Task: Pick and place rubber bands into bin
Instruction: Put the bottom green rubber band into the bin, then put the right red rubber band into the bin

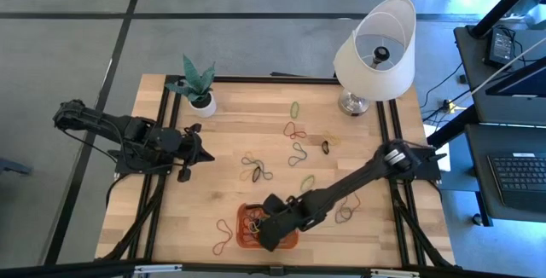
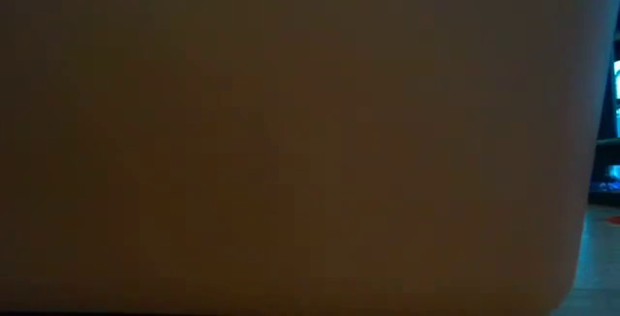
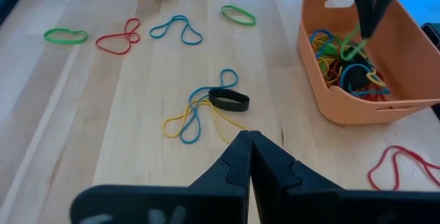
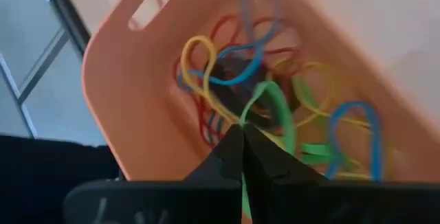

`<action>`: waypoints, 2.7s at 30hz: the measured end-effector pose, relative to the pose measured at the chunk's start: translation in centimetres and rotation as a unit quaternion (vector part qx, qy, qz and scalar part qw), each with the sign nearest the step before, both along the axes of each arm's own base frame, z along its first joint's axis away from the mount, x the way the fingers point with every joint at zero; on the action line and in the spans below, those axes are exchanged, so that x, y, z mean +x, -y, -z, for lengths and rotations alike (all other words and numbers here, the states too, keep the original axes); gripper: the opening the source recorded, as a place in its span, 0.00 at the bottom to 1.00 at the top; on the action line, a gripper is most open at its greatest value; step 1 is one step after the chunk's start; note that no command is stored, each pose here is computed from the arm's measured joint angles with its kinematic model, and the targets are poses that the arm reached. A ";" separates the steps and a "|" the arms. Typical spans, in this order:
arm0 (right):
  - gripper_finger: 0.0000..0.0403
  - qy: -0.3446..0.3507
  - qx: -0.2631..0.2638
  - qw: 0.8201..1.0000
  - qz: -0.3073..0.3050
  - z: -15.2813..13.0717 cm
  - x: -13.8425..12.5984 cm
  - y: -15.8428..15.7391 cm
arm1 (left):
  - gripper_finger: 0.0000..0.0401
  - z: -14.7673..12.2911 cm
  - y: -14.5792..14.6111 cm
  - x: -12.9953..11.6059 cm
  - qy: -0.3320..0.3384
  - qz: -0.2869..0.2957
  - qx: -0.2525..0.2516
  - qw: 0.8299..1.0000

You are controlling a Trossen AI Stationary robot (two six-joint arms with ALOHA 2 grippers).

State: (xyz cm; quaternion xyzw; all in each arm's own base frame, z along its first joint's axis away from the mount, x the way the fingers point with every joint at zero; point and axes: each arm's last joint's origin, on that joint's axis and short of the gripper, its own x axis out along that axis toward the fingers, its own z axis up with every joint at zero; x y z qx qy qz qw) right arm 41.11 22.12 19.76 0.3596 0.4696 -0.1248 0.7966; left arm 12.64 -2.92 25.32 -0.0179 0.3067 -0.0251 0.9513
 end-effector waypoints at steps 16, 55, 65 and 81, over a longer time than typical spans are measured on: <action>0.30 -0.023 -0.002 1.000 0.014 -0.3 -0.4 0.4 | 0.01 0.0 0.0 0.0 0.000 0.000 0.001 1.000; 0.22 -0.138 -0.057 0.952 0.268 -1.5 -20.0 9.5 | 0.01 -1.1 -0.1 0.7 0.071 -0.043 0.009 0.996; 0.41 -0.214 -0.028 0.928 0.304 2.6 -22.7 10.8 | 0.01 -1.1 -0.2 0.7 0.072 -0.058 0.002 0.996; 0.86 -0.223 -0.027 0.923 0.312 4.1 -22.8 10.8 | 0.01 -1.1 -0.2 0.7 0.071 -0.057 0.004 0.996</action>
